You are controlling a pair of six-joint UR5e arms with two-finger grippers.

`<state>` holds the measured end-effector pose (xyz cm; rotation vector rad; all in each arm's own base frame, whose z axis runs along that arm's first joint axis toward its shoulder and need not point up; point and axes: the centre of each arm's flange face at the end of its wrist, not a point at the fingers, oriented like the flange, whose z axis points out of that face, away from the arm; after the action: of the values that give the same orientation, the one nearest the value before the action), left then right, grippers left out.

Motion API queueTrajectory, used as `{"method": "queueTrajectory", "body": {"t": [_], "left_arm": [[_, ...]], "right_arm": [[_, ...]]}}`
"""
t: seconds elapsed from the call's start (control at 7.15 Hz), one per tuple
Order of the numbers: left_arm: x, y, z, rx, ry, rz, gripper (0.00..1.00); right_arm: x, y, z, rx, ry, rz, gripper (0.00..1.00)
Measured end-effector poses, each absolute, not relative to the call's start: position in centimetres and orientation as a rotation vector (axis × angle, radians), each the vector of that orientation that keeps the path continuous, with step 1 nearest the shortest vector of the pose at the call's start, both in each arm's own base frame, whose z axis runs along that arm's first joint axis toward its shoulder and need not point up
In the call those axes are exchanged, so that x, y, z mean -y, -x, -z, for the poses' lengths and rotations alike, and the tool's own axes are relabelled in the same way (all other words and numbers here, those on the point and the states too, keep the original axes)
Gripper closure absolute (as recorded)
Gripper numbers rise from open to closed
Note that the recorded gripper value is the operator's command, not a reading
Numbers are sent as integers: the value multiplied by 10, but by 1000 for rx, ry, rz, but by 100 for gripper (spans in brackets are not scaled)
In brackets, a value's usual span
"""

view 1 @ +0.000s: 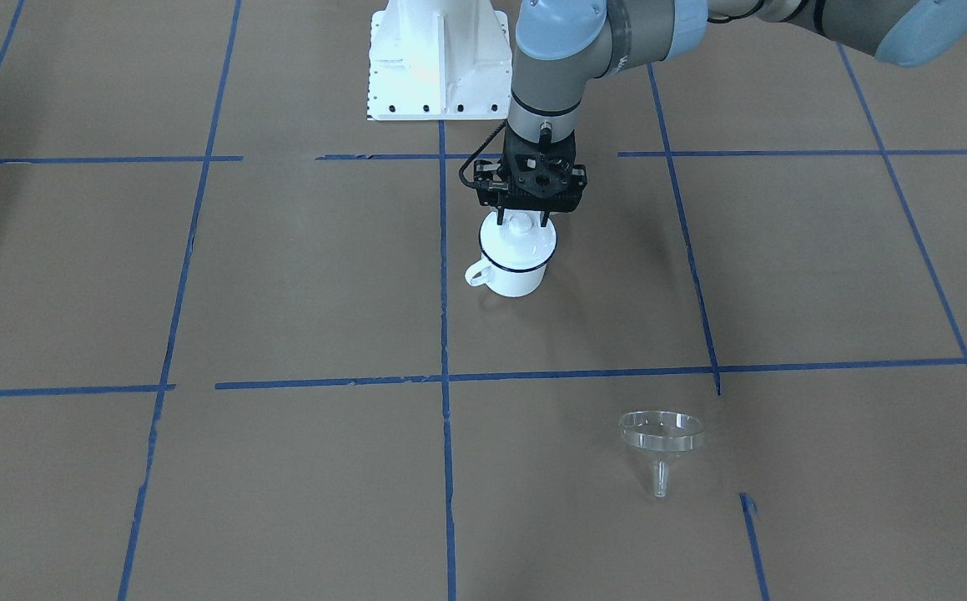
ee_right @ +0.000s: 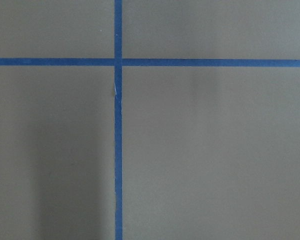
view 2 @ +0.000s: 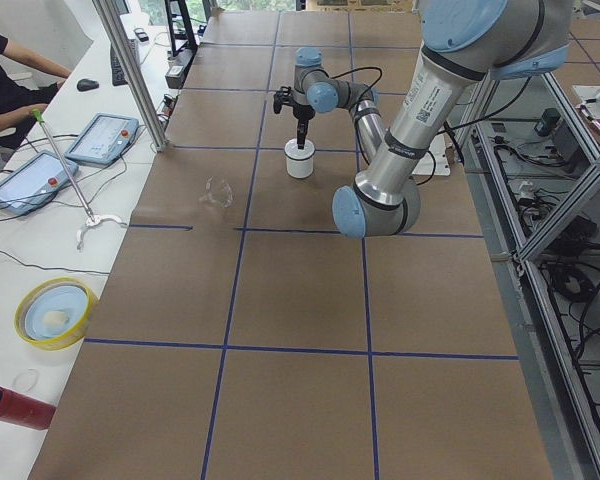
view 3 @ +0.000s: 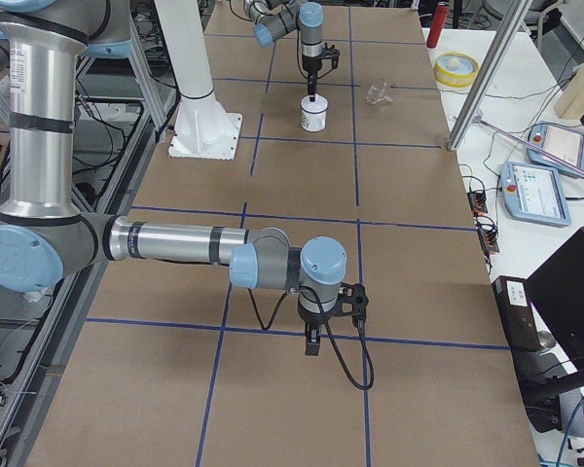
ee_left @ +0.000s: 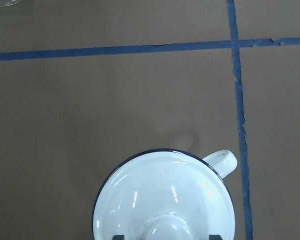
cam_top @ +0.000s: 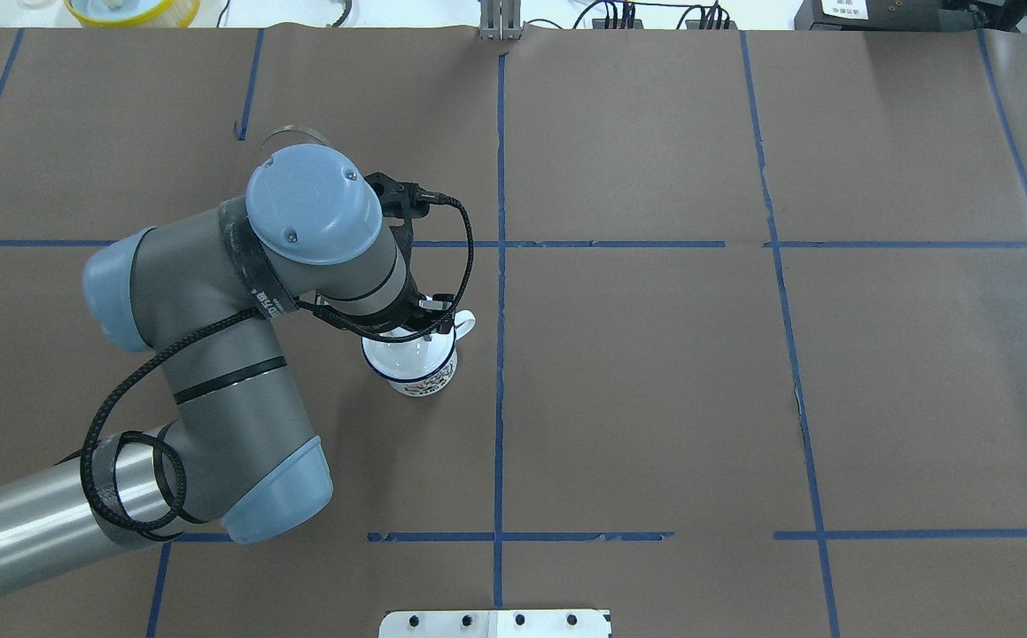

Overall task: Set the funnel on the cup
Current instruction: 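Lift the white lid off the mug and lower it beside the mug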

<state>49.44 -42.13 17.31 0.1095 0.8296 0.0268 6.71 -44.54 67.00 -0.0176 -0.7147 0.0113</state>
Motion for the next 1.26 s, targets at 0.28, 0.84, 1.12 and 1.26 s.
{"method": "queueTrajectory", "body": {"t": [0.28, 0.84, 1.12, 1.26], "left_arm": [[422, -496, -171, -831, -111, -28, 54], [421, -494, -171, -831, -112, -32, 88], [415, -479, -158, -843, -121, -34, 100], [410, -463, -147, -845, -130, -38, 100]], "right_arm": [[445, -67, -670, 715, 18, -11, 0], [446, -67, -670, 715, 17, -11, 0], [445, -67, -670, 715, 18, -11, 0], [445, -67, -670, 715, 18, -11, 0]]}}
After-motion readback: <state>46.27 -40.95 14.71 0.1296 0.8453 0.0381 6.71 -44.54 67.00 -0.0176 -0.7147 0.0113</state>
